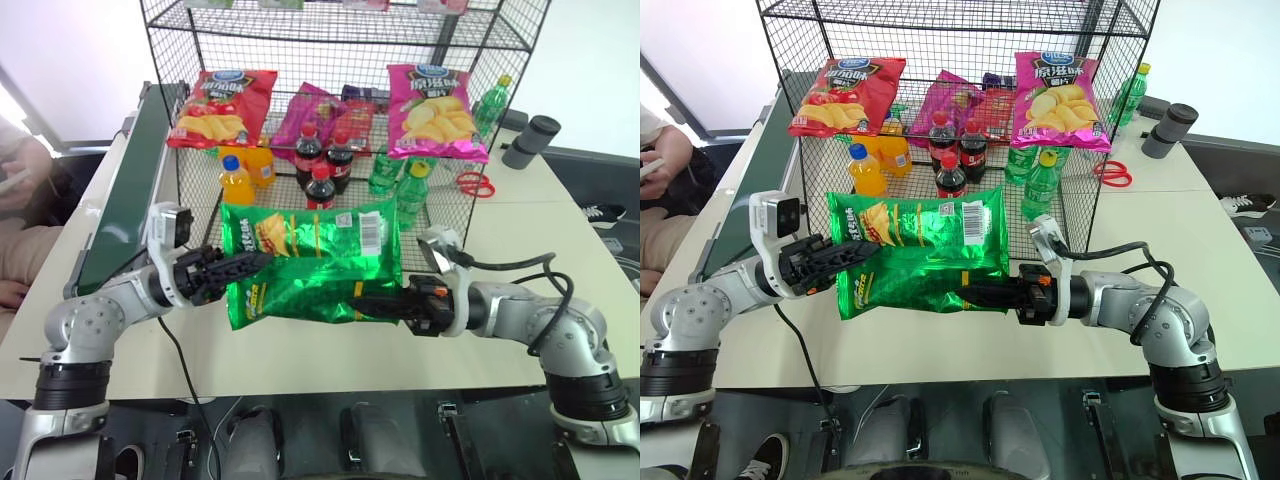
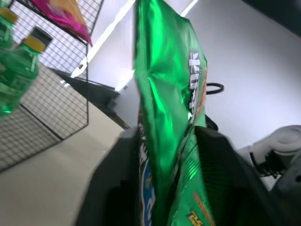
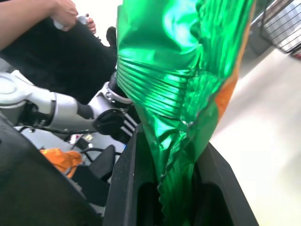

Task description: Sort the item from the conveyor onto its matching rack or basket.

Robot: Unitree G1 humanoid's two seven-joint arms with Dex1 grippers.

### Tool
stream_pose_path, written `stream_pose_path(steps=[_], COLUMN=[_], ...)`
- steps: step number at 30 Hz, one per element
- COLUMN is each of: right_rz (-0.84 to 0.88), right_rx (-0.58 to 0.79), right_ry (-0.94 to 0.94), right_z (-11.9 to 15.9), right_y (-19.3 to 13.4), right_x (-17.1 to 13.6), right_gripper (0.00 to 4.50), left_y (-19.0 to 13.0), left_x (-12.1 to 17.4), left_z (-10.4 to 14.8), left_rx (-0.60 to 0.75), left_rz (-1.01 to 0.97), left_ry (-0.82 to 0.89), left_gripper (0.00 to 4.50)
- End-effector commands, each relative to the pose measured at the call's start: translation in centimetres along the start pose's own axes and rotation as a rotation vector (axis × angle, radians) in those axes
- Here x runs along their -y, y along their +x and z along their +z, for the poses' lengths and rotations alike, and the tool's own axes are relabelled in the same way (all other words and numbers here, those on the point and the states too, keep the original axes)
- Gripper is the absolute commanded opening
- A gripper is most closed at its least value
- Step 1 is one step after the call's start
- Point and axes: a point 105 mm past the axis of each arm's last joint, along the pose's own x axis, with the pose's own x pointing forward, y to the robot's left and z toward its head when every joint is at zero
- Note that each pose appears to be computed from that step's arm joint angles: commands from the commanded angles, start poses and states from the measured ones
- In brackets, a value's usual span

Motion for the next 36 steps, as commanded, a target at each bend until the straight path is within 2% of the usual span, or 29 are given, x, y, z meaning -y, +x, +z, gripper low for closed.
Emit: stream_pose_path(steps=[1,2,3,4,6,11,15,17,21,22,27,31,32,36], right_rz=[-0.014,-0.02,-0.04,-0.054,-0.118,-0.162,-0.312,-0.378,-0.549,-0.563,-0.694,-0.804,-0.848,-1.041], right_rx=[0.005,0.001,-0.009,-0.015,-0.044,0.039,-0.041,0.04,0.034,0.053,-0.018,-0.167,-0.207,-0.226], right_ry=[-0.085,-0.099,-0.146,-0.184,-0.381,-0.666,-1.176,-1.311,-1.727,-1.784,-1.972,-2.106,-2.095,-2.036], right_z=[0.9,1.0,1.2,1.5,2.7,6.7,9.5,11.7,15.0,15.4,16.7,17.2,17.4,19.5], right_y=[-0.3,-0.5,-0.6,-0.7,-0.8,0.3,1.5,1.6,1.2,1.2,0.8,0.8,0.8,0.7], right_x=[-0.1,-0.2,-0.1,-0.2,-0.1,-1.8,-0.9,-0.7,-0.2,-0.3,1.5,3.9,5.0,7.2], right_gripper=[0.11,0.11,0.11,0.11,0.11,0.11,0.11,0.11,0.11,0.11,0.11,0.11,0.11,0.11], left_y=[-0.8,-1.1,-1.5,-2.0,-3.0,-4.4,-5.2,-5.1,-5.1,-5.1,-5.0,-4.6,-4.5,-4.1], left_x=[0.6,0.7,0.7,0.7,0.4,0.0,-0.9,-1.1,-2.3,-2.4,-2.4,-2.0,-2.0,-2.1], left_z=[0.9,0.9,1.0,0.9,1.2,1.4,1.9,1.9,2.5,2.6,3.6,3.4,3.3,3.1], left_rx=[0.012,0.01,0.014,0.005,0.018,0.022,0.047,0.046,0.031,0.032,0.087,0.125,0.129,0.141], left_rz=[0.015,0.023,0.042,0.065,0.139,0.251,0.342,0.359,0.455,0.465,0.522,0.531,0.532,0.53], left_ry=[0.046,0.049,0.052,0.062,0.142,0.273,0.385,0.418,0.579,0.604,0.725,0.75,0.746,0.741], left_gripper=[3.87,4.47,4.5,4.5,4.5,4.5,4.5,4.5,4.5,4.5,4.5,4.5,4.5,4.5])
